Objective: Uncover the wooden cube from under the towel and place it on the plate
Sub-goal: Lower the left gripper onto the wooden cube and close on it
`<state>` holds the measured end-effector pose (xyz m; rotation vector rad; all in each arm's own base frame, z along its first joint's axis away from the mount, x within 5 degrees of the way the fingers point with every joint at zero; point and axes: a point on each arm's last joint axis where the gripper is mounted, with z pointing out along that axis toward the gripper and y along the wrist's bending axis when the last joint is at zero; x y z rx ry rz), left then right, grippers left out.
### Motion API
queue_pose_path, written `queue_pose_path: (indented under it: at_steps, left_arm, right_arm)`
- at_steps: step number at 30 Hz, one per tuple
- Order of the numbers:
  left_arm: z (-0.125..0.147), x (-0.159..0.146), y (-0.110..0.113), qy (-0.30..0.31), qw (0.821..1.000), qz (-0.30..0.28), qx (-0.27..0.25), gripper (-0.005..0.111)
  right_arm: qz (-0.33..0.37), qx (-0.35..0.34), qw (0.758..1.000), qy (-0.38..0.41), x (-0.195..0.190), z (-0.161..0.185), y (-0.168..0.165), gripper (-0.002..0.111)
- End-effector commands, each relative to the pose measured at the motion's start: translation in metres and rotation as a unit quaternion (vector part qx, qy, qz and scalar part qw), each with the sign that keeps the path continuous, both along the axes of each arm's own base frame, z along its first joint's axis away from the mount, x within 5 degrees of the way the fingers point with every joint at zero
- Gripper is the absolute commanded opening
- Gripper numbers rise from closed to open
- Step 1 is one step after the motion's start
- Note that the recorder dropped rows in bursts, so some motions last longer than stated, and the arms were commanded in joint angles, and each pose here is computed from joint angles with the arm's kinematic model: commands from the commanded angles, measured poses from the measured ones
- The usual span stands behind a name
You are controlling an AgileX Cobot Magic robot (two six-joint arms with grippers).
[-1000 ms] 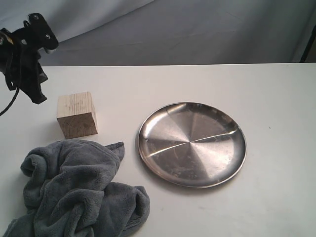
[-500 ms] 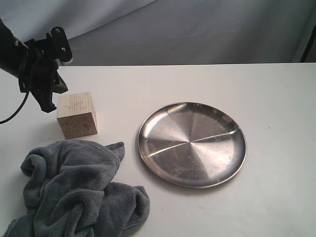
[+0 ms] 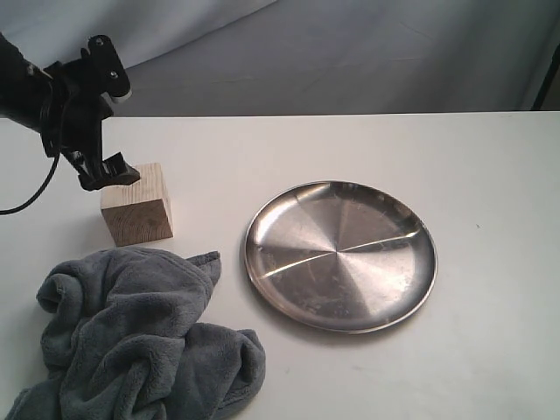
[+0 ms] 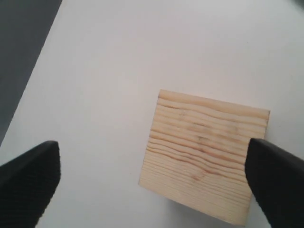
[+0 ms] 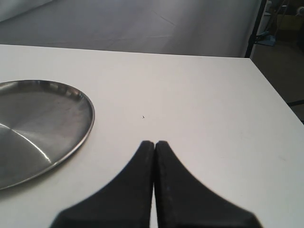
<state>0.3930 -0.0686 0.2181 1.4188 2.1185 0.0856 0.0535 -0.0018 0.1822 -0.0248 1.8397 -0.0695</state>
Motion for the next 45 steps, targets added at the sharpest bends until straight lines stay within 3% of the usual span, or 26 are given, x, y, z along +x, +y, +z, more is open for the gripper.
queue_pose_path:
  at_steps: [1,11,19,26,33,45]
  left_arm:
    - [0.003,0.001,-0.003,-0.007,1.0,-0.003,-0.008,0.105]
    - [0.002,-0.003,-0.006,0.024,0.999,0.016,-0.042,0.105]
    - [-0.002,-0.007,-0.005,0.031,0.998,-0.062,0.008,0.105]
    - [-0.046,0.009,-0.004,0.036,0.996,-0.068,0.038,0.105]
    - [-0.066,0.019,-0.002,0.016,0.996,-0.07,0.055,0.105]
    - [-0.087,0.022,-0.002,0.031,0.995,-0.069,0.059,0.105]
  right_arm:
    - [0.002,-0.001,1.0,-0.004,0.0,0.0,0.0,0.0]
    - [0.002,-0.001,1.0,-0.004,0.0,0.0,0.0,0.0]
    - [0.002,-0.001,1.0,-0.004,0.0,0.0,0.0,0.0]
    - [0.002,-0.001,1.0,-0.004,0.0,0.0,0.0,0.0]
    - [0.002,-0.001,1.0,-0.004,0.0,0.0,0.0,0.0]
    - [0.002,-0.001,1.0,-0.004,0.0,0.0,0.0,0.0]
